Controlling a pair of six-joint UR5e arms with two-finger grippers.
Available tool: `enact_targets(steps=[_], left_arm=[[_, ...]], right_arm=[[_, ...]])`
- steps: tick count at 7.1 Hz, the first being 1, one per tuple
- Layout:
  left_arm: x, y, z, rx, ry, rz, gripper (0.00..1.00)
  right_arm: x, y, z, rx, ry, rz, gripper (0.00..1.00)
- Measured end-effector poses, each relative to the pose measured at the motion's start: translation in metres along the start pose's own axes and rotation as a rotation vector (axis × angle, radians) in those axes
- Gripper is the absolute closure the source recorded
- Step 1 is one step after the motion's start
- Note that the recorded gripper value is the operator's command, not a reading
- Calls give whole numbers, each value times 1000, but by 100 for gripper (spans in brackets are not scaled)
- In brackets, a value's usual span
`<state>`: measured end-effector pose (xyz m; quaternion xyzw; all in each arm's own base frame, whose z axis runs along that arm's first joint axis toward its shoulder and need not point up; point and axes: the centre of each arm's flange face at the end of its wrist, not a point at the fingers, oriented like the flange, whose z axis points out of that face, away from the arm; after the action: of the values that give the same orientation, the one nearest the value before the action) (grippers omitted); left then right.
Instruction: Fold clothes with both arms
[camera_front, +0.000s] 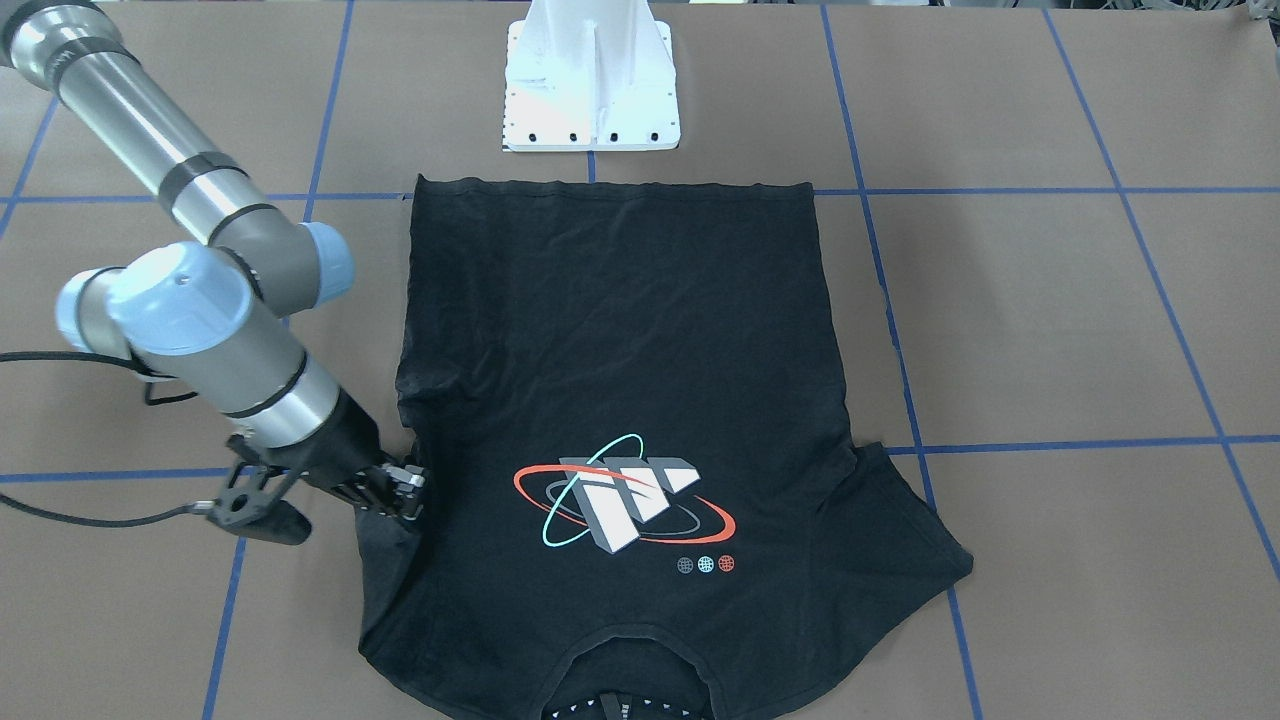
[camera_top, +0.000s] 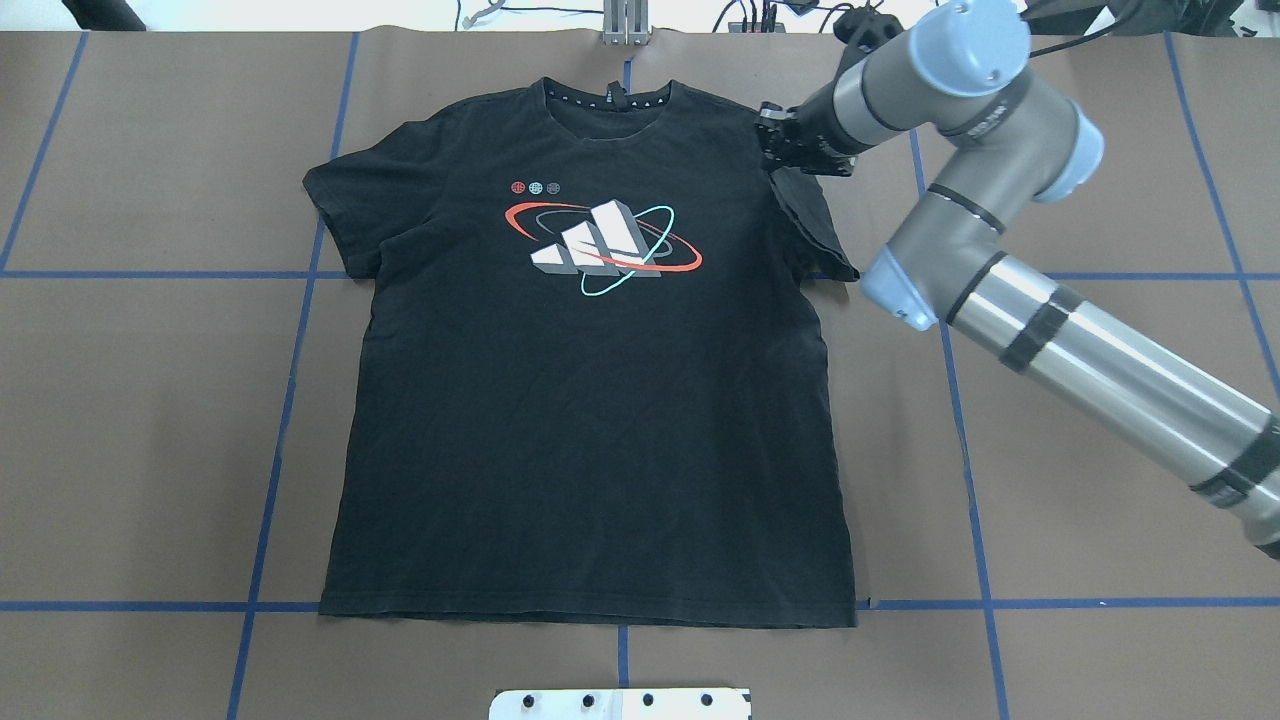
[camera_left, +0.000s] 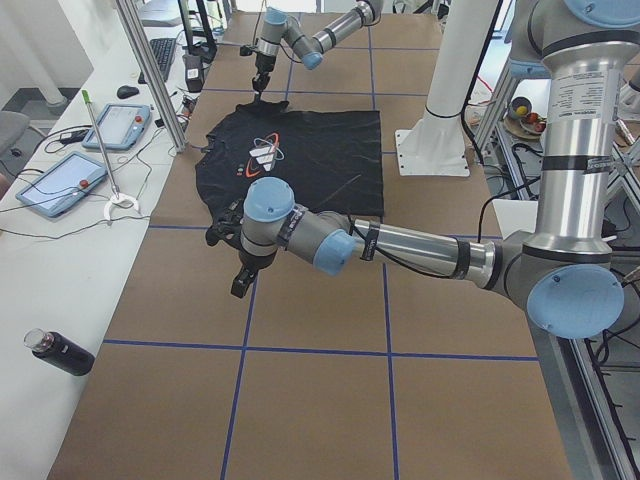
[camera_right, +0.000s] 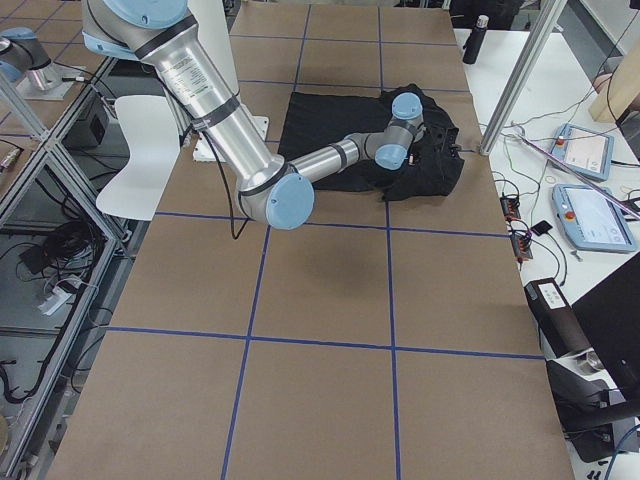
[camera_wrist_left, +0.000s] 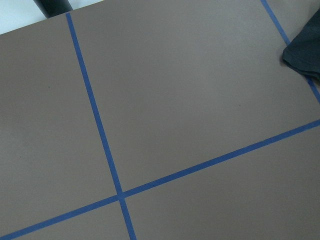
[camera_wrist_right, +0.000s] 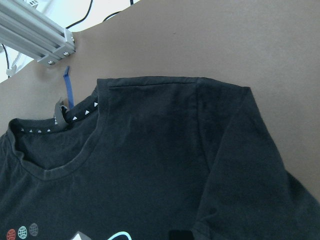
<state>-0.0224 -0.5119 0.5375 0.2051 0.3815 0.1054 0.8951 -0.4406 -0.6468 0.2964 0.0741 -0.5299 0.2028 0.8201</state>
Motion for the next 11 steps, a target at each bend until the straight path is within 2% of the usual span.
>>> enact_targets(steps=[3,6,7,9,11], left_arm=[[0,1,0,1,0,1,0],[1,-4,1,8,1,12,0],[8,-15,5,11,8,26,0],[49,-58,35,-2,51,22,0],[111,-106,83,-5,122,-1,0]], right_arm=[[-44,5,38,35,36,14,100],[-63,11,59,63,63,11,100],[-64,12,65,71,73,11,1],[-64,15,74,87,90,10,0],[-75,26,72,80,72,3,0]])
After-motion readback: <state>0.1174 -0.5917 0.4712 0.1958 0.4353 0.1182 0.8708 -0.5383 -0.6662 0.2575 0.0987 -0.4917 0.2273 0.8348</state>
